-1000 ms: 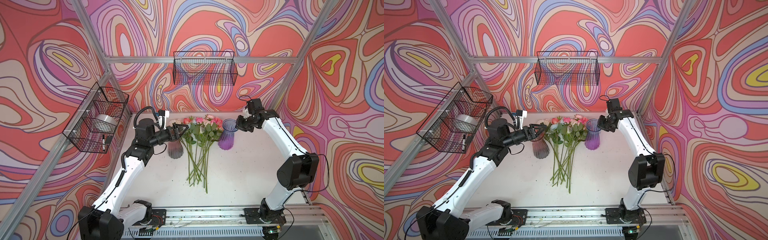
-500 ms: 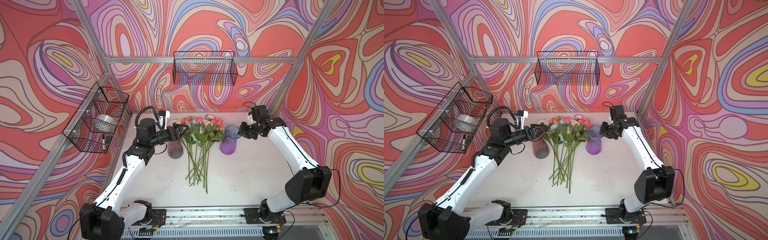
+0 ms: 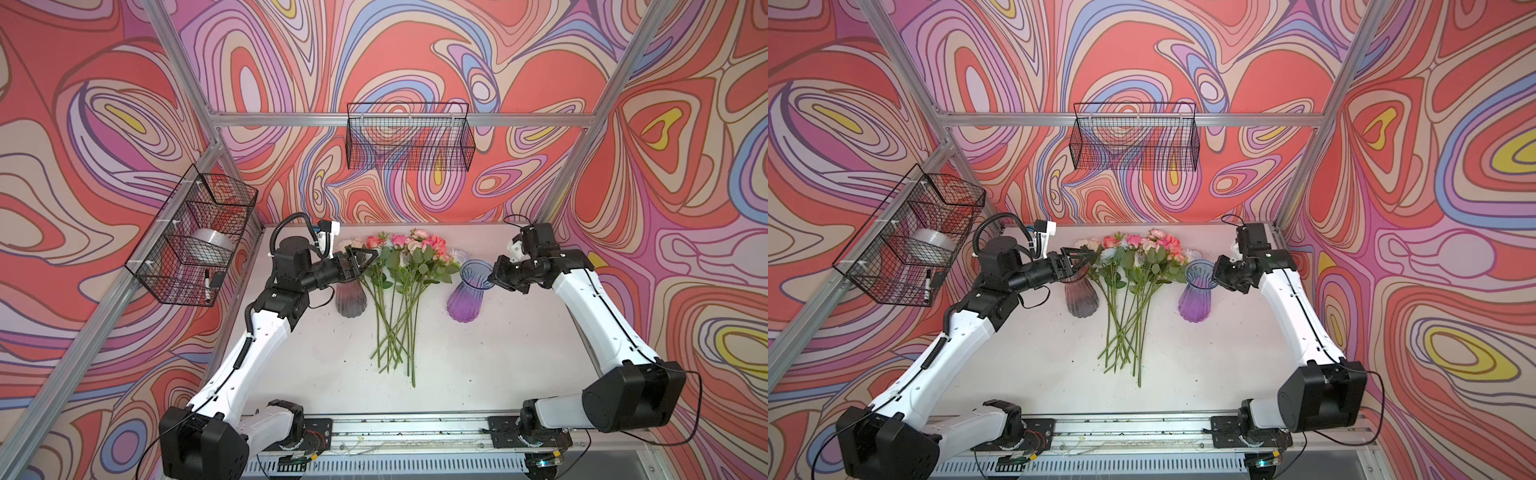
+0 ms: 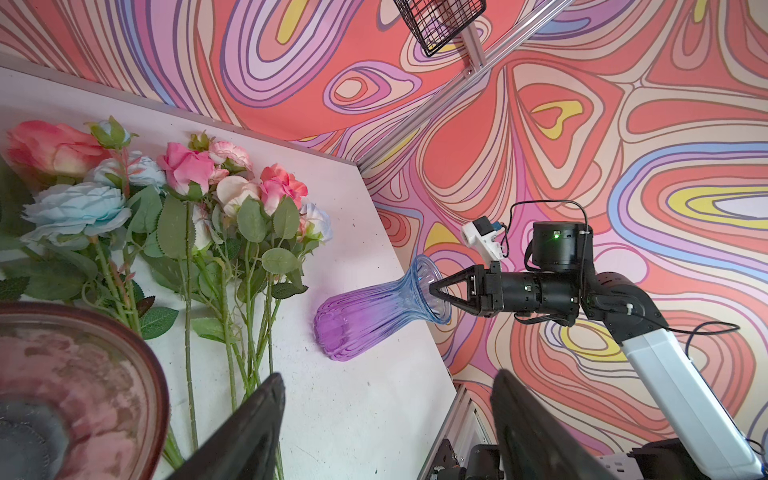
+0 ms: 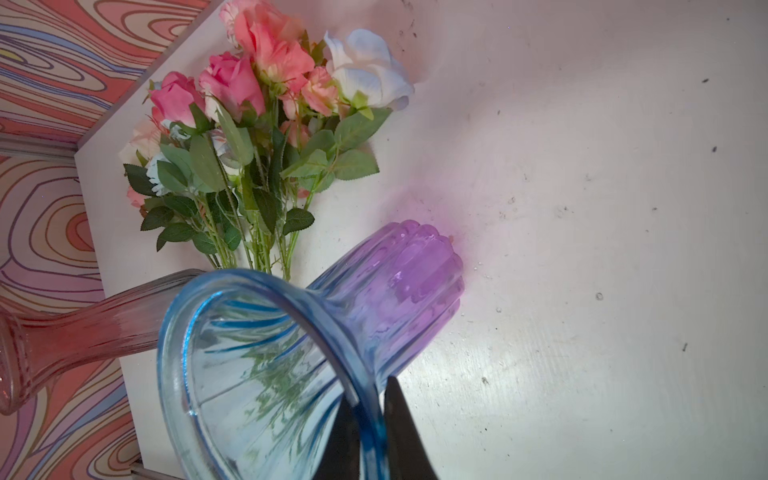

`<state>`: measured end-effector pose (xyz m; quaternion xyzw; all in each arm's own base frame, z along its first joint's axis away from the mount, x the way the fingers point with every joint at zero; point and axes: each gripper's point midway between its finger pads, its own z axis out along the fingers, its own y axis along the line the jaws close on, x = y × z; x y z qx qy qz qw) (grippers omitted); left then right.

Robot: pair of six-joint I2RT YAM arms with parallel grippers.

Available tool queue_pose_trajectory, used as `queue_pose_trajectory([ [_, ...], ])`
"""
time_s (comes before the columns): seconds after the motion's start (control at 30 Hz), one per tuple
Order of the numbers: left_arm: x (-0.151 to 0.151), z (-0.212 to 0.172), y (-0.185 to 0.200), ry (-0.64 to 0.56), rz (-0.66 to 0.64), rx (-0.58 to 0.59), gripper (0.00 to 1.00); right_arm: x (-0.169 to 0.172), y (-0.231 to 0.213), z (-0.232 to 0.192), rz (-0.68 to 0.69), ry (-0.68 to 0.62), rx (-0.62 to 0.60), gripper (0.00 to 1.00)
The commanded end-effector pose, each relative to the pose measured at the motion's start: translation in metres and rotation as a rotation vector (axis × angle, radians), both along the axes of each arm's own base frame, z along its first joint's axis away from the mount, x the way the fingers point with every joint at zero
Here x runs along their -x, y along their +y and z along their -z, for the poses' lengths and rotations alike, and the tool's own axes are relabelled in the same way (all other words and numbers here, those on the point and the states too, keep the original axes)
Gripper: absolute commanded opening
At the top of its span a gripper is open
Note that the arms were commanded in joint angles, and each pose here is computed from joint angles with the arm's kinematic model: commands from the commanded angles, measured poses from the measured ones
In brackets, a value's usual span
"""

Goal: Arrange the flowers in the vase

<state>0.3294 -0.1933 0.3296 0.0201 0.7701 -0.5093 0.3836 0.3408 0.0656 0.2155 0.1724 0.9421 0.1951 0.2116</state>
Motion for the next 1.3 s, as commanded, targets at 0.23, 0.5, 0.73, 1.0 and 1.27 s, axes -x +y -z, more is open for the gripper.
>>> queue_pose_trajectory([
  [0.23,0.000,0.001,-0.005,0.005,0.021,0.024,0.79,0.007,0.002,0.009,-0.047,0.037,0.011,0.04],
  [0.5,0.001,-0.002,-0.005,-0.003,0.030,0.032,0.81,0.006,-0.012,-0.016,-0.010,-0.019,0.083,0.35],
  [0.73,0.003,-0.004,-0.005,-0.016,0.028,0.025,0.82,0.002,-0.014,-0.081,0.034,-0.158,0.099,0.37],
  [1.0,0.004,-0.006,-0.002,-0.033,0.012,0.007,0.81,0.008,0.107,-0.106,-0.122,-0.297,0.214,0.20],
  [1.27,0.005,-0.007,0.001,-0.045,-0.007,-0.005,0.80,-0.003,0.197,-0.036,-0.221,-0.288,0.361,0.12],
])
